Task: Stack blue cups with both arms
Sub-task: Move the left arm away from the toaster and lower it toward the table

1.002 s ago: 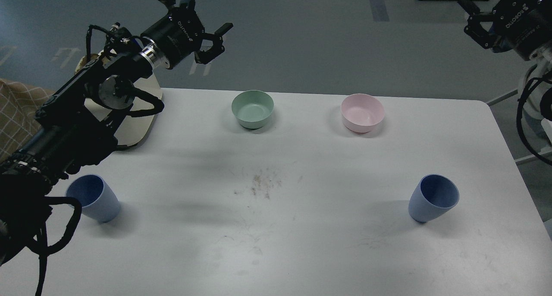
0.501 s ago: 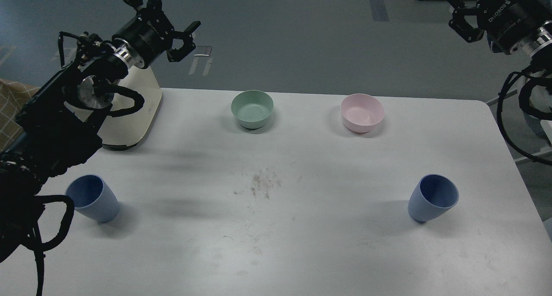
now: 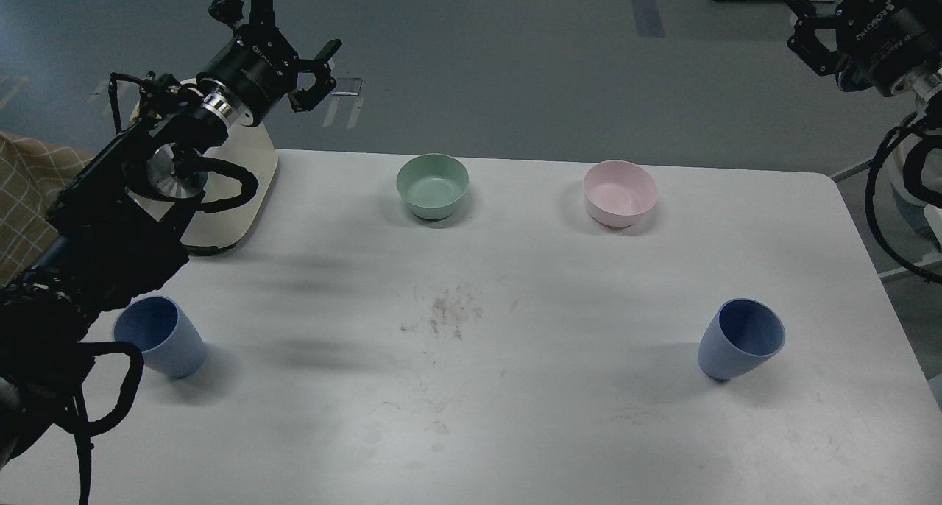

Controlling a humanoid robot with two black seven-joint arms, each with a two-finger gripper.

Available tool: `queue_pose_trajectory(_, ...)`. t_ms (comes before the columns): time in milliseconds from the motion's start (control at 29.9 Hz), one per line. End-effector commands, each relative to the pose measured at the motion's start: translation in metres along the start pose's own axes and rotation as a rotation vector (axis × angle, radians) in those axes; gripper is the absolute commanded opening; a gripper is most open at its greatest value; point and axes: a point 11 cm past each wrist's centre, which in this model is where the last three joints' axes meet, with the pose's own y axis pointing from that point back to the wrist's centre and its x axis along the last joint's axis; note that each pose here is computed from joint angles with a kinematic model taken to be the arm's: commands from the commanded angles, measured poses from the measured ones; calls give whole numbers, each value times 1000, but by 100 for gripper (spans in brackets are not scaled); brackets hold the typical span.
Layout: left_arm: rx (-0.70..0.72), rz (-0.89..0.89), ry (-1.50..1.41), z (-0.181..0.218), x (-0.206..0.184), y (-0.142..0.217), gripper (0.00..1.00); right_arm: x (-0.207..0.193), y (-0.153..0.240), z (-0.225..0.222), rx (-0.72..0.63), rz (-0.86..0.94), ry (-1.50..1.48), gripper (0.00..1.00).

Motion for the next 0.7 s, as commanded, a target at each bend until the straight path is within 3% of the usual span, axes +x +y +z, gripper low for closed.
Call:
queue_pose_trajectory(0,36,-4,-27,-11,1,5,98,-1,-1,2,-2,-2,-3,100)
queue_pose_trajectory(668,49,-154,-83,-13,-41,3,97,5,5,-2,25,18,-19,100)
